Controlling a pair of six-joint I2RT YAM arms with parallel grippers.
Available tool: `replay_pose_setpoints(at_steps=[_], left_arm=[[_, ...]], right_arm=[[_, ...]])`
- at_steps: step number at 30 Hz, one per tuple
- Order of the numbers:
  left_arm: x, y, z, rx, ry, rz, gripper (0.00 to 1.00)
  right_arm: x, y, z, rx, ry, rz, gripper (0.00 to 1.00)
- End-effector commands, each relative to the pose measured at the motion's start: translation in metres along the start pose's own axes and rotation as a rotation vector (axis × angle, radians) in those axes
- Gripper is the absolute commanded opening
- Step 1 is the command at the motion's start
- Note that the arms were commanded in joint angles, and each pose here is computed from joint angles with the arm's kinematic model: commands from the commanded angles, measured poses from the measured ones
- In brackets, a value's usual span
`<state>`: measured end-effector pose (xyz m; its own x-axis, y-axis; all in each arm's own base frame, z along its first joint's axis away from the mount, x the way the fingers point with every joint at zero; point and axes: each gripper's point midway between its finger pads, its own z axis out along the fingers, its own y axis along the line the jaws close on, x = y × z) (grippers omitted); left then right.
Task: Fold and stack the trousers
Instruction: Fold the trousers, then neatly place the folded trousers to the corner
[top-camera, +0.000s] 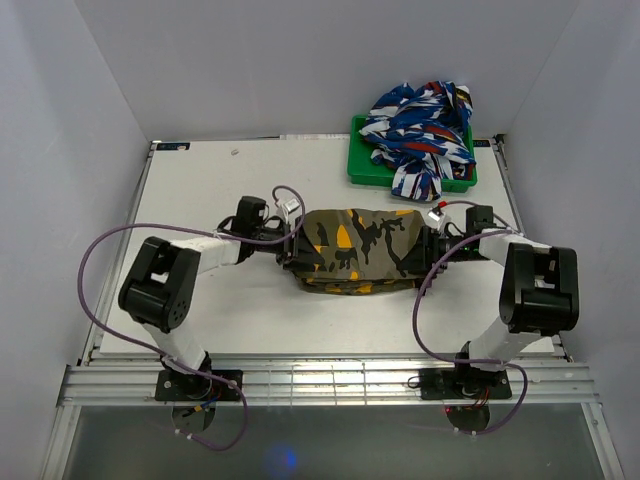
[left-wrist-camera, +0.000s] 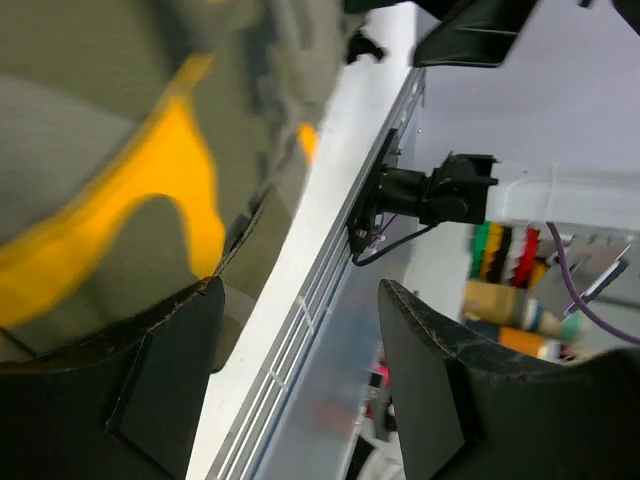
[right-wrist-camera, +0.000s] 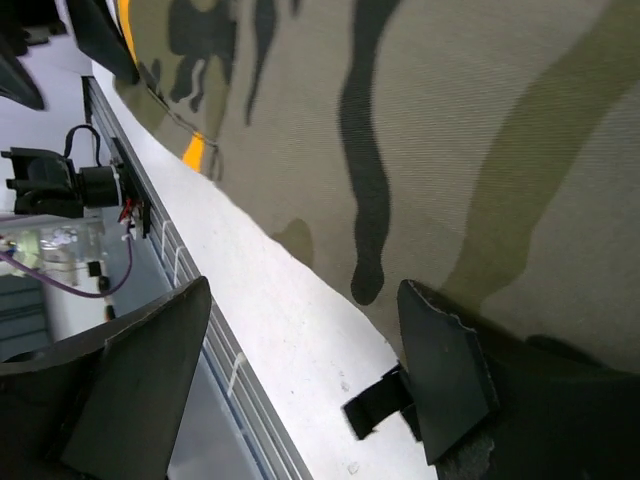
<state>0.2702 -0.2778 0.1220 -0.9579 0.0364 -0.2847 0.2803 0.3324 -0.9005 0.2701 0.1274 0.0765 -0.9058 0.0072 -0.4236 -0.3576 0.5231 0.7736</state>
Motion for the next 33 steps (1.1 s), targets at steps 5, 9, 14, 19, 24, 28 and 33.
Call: replay_pose_setpoints(at_steps=[5,9,14,19,24,28,33], left_arm=[[0.019,0.100,0.000,-0.262,-0.032,-0.291,0.73],[0.003,0.154,-0.037,-0.435,-0.109,-0.390,0.72],[-0.043,0.098,-0.047,-0.450,-0.156,-0.063,0.72],[-0.082,-0.006,-0.048,-0.660,-0.327,0.292,0.76],[-0.070,-0.055,0.004,-0.799,-0.330,0.346,0.80],[-0.057,-0.064,0.055,-0.827,-0.322,0.366,0.80],[-0.030,-0.005,0.114,-0.954,-0.203,0.217,0.87]], right_arm=[[0.041,-0.042,0.019,0.054,0.101,0.119,0.79],[0.050,-0.042,0.023,0.041,0.119,0.142,0.78],[0.042,-0.008,0.021,-0.034,0.100,0.055,0.79],[-0.007,0.027,-0.007,0.033,-0.012,-0.119,0.96],[-0.056,0.040,-0.054,0.307,-0.198,-0.270,0.90],[-0.073,0.032,-0.089,0.515,-0.280,-0.280,0.90],[-0.063,0.023,-0.121,0.601,-0.339,-0.221,0.90]])
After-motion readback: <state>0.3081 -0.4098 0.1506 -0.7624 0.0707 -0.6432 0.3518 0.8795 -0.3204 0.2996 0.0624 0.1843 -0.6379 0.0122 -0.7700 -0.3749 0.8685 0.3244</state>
